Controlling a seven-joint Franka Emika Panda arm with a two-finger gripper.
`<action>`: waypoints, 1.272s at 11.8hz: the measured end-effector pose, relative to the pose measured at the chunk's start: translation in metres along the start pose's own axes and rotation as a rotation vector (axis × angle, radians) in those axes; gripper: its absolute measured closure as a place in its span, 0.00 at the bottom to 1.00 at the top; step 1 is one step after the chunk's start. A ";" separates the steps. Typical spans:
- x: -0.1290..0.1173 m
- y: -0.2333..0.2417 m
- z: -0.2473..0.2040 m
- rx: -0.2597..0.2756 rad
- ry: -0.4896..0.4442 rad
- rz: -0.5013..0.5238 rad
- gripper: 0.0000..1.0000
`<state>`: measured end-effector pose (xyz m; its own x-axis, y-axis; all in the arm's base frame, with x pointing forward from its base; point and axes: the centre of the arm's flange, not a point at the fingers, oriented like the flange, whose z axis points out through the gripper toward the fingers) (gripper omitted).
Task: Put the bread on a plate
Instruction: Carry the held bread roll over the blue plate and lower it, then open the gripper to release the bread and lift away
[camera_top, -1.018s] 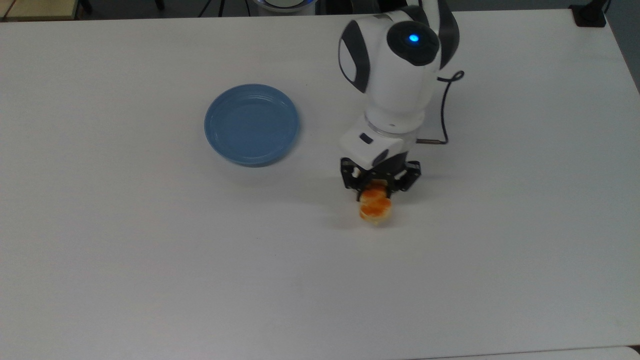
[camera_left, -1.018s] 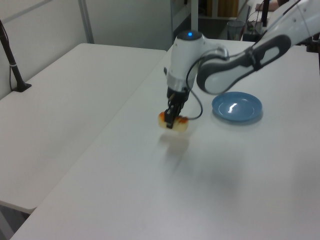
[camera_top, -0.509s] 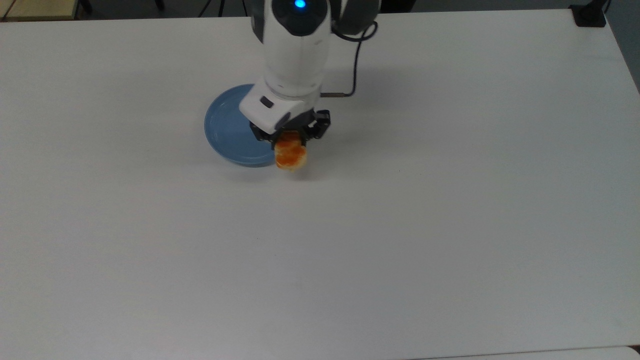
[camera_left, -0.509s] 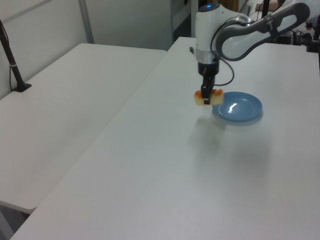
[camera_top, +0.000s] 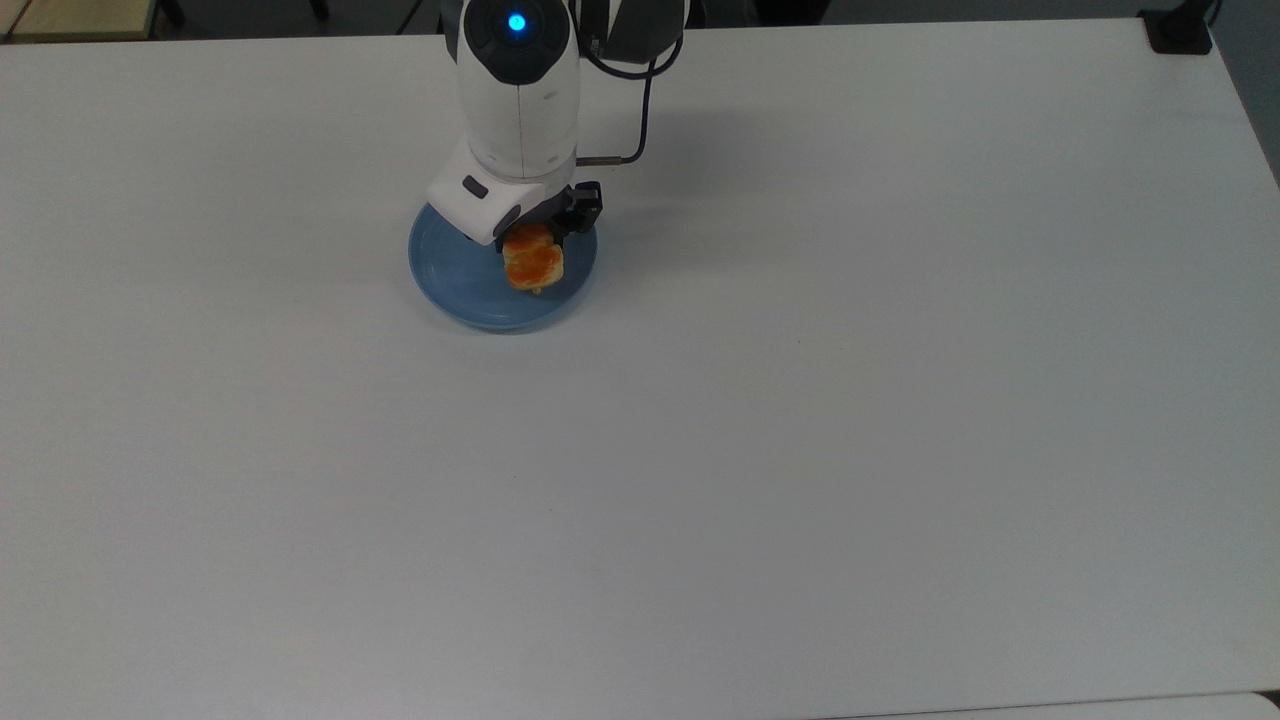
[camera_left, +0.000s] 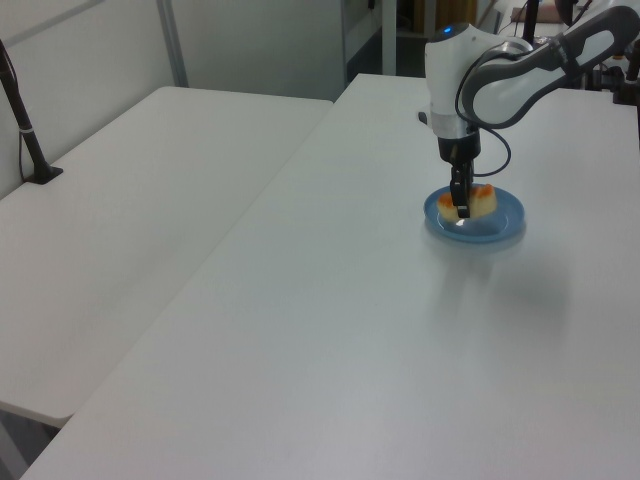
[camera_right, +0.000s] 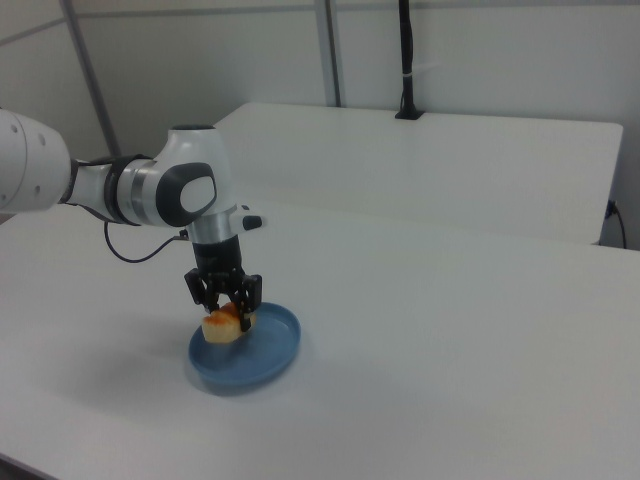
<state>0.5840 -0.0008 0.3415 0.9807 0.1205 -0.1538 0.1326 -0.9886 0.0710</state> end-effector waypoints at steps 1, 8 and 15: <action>-0.002 0.000 0.005 0.001 -0.011 0.000 0.34; -0.004 0.013 -0.038 -0.007 0.070 0.024 0.00; -0.003 0.011 -0.205 0.050 0.205 0.162 0.00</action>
<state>0.6115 0.0068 0.5446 0.9979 -0.0292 0.0585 -0.0310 -0.9991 0.0293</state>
